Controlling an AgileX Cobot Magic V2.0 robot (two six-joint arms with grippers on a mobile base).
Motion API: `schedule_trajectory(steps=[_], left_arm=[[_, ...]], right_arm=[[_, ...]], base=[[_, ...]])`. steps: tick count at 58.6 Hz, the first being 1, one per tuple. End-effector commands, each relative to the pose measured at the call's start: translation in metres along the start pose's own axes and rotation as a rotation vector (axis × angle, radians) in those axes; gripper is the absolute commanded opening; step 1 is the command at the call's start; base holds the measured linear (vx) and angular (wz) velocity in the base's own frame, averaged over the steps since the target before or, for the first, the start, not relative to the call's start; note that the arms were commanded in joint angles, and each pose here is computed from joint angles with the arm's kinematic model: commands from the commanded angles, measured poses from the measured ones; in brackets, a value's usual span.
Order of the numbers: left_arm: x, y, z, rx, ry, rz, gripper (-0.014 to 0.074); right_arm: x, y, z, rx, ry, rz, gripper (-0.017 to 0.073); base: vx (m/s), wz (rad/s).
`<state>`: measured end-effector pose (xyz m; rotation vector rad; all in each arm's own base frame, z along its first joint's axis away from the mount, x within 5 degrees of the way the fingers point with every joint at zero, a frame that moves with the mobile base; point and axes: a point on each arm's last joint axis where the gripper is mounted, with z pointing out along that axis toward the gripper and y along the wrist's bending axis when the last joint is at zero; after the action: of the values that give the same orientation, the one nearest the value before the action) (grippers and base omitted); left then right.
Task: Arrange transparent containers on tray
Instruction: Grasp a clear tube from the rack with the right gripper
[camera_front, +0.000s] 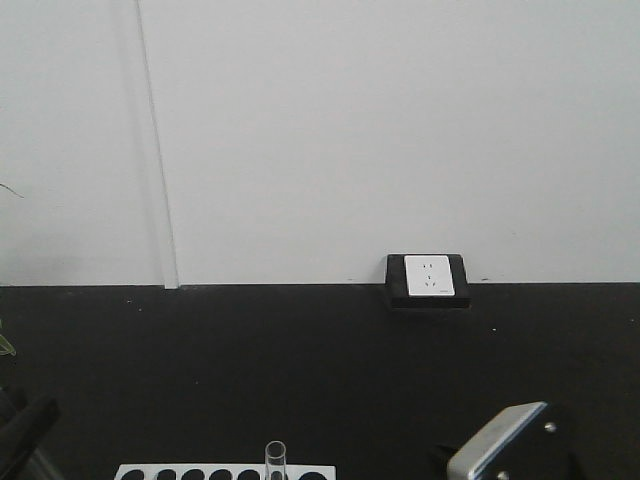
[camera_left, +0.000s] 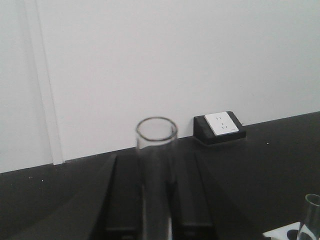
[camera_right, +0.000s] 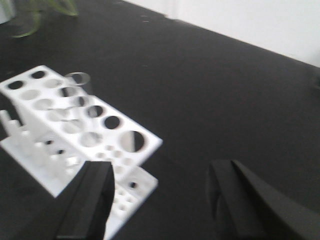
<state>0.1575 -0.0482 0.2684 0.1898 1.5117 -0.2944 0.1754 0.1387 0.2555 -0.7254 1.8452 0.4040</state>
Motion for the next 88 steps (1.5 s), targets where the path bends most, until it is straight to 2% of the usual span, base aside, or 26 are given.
schedule_trajectory(steps=[1,11,18,35,51,63,77,88], left_arm=[[-0.017,-0.002,0.001,0.011,-0.109,-0.006,0.0083],[-0.017,-0.002,0.001,0.011,-0.112,-0.006,0.0083],[-0.017,-0.002,0.001,0.011,-0.113,-0.006,0.0083],[-0.018,-0.002,0.001,0.012,-0.116,-0.006,0.0083],[-0.018,-0.002,0.001,0.012,-0.116,-0.006,0.0083],[-0.018,-0.002,0.001,0.012,-0.116,-0.006,0.0083],[-0.018,-0.002,0.001,0.012,-0.116,-0.006,0.0083],[-0.018,-0.002,0.001,0.012,-0.116,-0.006,0.0083]], right_arm=[[-0.017,0.01,0.013,-0.054,-0.142,-0.033,0.0524],[-0.007,0.017,0.04,-0.095,-0.171,-0.023,0.0548],[-0.006,0.018,0.057,-0.106,-0.191,0.007,0.0548],[-0.019,0.019,0.092,-0.115,-0.196,-0.006,0.0548],[-0.021,0.022,0.113,-0.142,-0.189,-0.034,0.0548],[-0.014,0.025,0.126,-0.166,-0.187,0.01,0.0548],[-0.006,0.027,0.134,-0.177,-0.188,0.014,0.0538],[-0.006,0.027,0.135,-0.182,-0.203,0.019,0.0475]], base=[[0.0,0.0],[0.0,0.0],[0.0,0.0],[0.0,0.0],[0.0,0.0],[0.0,0.0],[0.0,0.0],[0.0,0.0]])
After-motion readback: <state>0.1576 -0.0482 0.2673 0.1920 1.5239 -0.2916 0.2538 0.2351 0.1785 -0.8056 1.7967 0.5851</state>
